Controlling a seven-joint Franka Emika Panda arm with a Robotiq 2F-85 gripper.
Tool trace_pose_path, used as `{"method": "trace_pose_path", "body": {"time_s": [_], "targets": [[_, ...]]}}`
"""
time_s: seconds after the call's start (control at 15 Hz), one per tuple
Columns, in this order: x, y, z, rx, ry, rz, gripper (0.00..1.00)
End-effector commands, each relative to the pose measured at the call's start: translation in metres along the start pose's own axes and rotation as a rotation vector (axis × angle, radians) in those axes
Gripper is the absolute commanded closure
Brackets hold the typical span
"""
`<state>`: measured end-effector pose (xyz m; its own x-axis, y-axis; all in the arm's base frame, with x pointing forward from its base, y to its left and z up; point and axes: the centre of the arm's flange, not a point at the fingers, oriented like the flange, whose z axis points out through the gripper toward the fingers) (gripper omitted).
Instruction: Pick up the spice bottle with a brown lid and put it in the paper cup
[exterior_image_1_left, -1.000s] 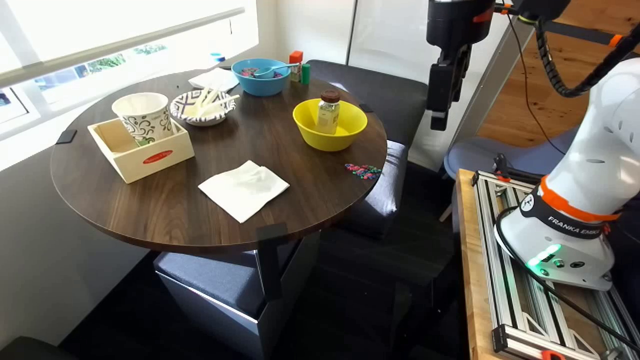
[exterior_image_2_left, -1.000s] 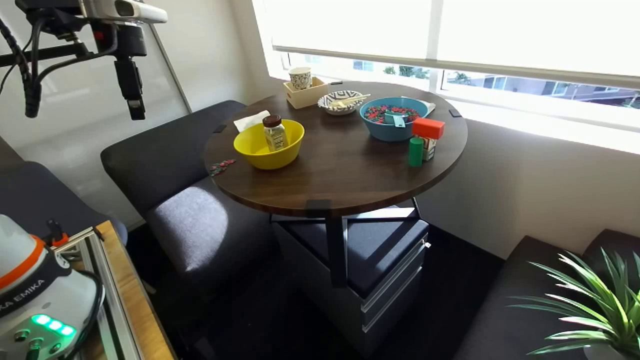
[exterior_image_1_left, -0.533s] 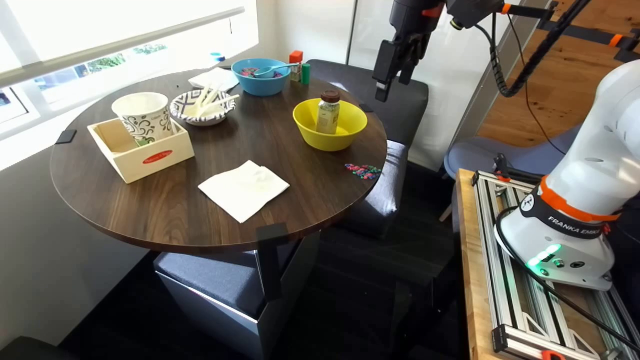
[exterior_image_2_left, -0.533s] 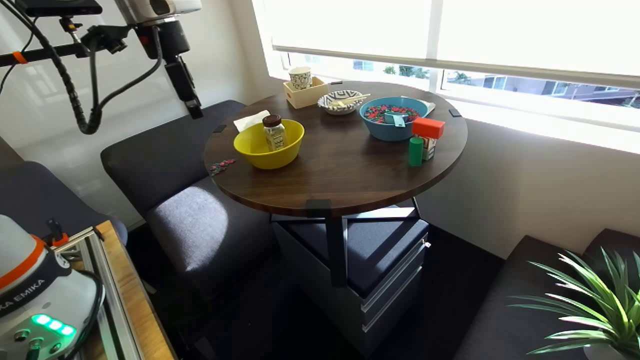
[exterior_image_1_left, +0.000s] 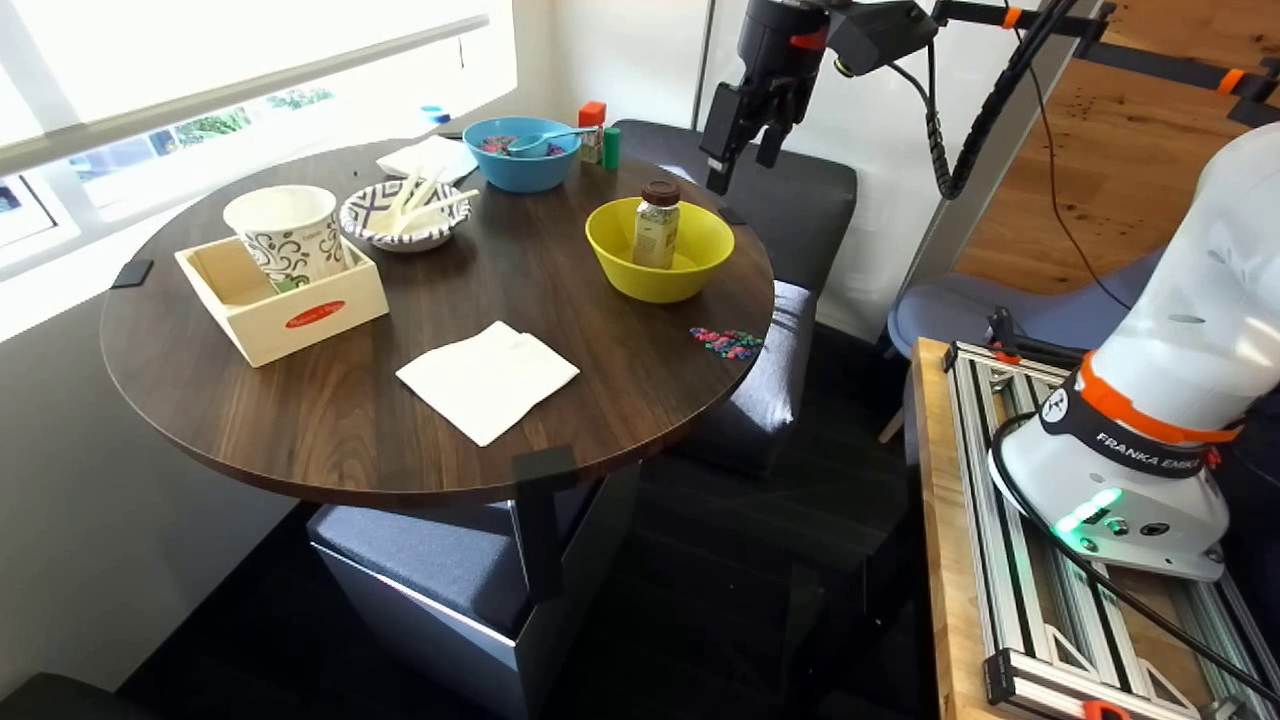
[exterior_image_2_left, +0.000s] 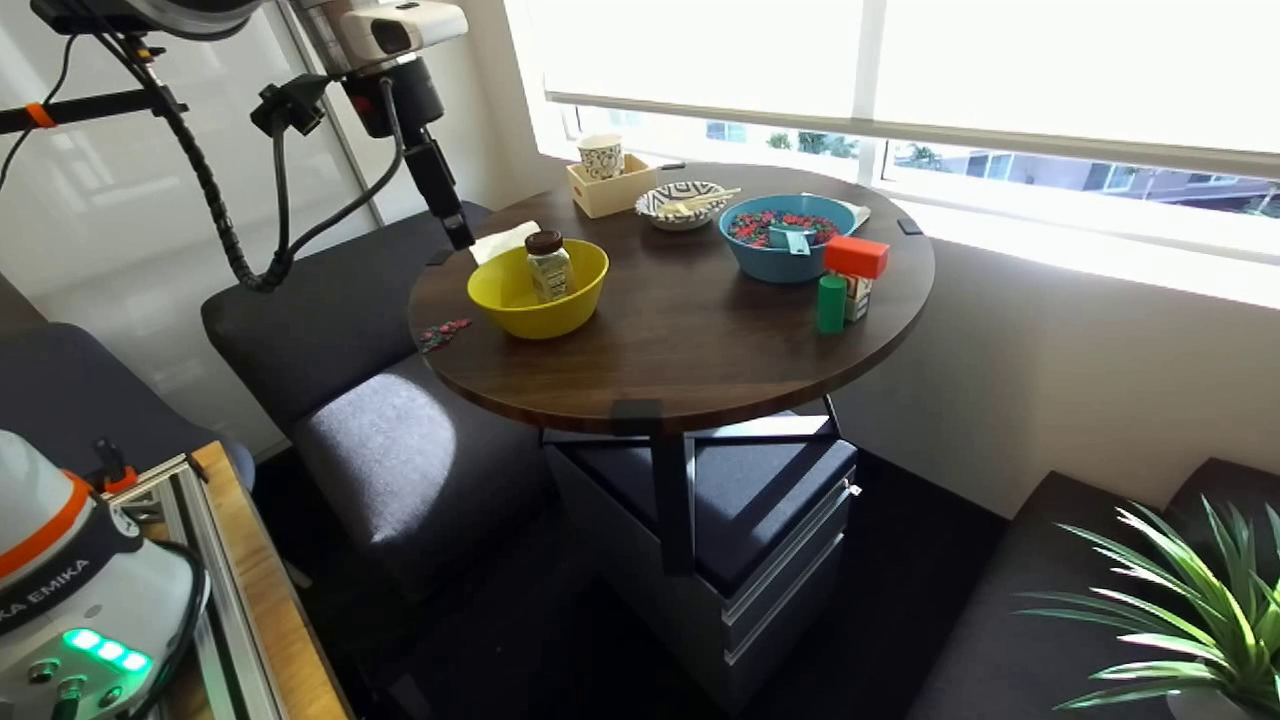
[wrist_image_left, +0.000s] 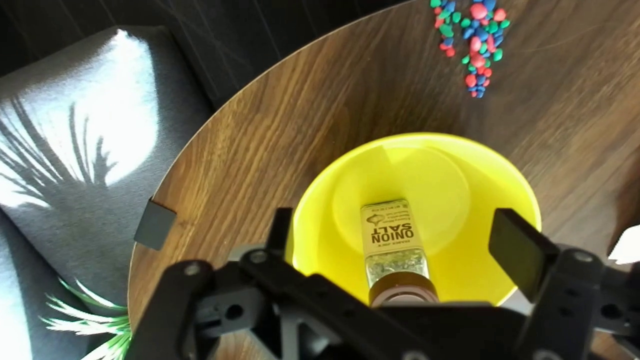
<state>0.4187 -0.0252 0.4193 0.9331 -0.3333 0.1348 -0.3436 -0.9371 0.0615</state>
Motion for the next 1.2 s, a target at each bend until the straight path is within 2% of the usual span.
{"method": "trace_pose_path", "body": {"time_s": [0.0, 0.2, 0.4, 0.47, 0.67, 1.13], "targets": [[0.023, 0.0, 0.014, 0.019, 0.006, -0.007, 0.0], [0.055, 0.002, 0.028, 0.068, 0.007, -0.008, 0.0], [0.084, 0.003, 0.043, 0.067, 0.013, -0.022, 0.0], [0.09, -0.002, 0.044, 0.064, -0.019, -0.034, 0.0], [0.098, -0.012, 0.055, 0.038, -0.06, -0.059, 0.0], [0.104, -0.027, 0.086, 0.07, -0.094, -0.075, 0.01]]}}
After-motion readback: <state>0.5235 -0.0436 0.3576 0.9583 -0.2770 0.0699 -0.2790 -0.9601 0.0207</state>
